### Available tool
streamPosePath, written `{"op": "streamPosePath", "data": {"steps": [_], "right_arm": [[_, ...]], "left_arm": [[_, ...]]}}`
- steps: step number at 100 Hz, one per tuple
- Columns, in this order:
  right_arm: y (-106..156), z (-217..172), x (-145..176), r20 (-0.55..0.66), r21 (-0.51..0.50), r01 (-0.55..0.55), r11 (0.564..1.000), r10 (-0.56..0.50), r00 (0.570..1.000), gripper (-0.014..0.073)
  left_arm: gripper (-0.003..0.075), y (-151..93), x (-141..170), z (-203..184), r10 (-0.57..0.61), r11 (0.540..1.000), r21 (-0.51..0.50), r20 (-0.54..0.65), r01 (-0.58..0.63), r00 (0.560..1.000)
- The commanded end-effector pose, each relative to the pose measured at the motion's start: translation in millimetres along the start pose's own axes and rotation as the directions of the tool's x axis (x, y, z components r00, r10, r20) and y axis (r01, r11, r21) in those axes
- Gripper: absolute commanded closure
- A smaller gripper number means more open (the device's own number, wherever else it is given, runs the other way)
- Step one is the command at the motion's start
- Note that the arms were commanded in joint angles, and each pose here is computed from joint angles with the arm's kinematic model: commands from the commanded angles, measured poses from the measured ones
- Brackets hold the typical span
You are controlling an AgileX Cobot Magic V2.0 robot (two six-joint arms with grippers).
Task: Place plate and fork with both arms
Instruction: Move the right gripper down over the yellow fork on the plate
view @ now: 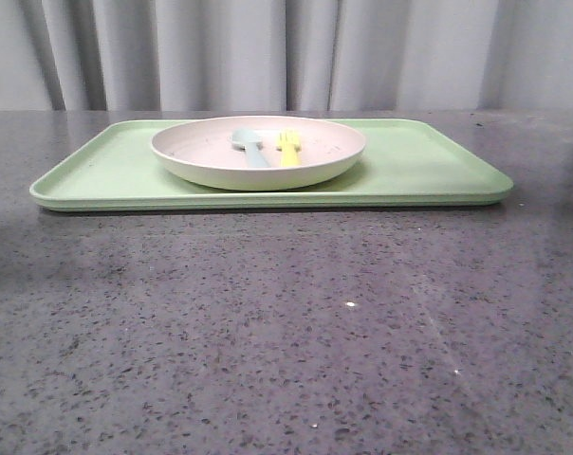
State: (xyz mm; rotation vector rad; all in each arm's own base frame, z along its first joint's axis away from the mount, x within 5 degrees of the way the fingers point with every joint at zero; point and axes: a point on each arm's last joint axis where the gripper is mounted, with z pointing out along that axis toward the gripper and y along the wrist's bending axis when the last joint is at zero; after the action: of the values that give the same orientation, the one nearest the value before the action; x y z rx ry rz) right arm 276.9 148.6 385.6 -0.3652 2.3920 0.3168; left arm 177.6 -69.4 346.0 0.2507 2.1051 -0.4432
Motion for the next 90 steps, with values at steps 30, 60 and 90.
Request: {"op": "streamPosePath", "data": {"steps": [30, 60, 90], "right_arm": [[30, 43, -49, -0.008, -0.024, 0.059, 0.998, -0.059, 0.998, 0.0067], [35, 86, -60, -0.086, -0.008, 0.015, 1.0, -0.015, 0.996, 0.0067], [36, 122, -53, -0.158, 0.007, 0.006, 1.0, -0.005, 0.987, 0.0067]], "left_arm": [[0.0447, -5, -15, -15, -0.022, 1.0, 0.021, 0.132, 0.02, 0.991], [0.0447, -5, -15, -15, -0.024, 1.0, 0.022, 0.13, 0.021, 0.991], [0.0447, -5, -15, -15, -0.024, 1.0, 0.022, 0.13, 0.021, 0.991]]}}
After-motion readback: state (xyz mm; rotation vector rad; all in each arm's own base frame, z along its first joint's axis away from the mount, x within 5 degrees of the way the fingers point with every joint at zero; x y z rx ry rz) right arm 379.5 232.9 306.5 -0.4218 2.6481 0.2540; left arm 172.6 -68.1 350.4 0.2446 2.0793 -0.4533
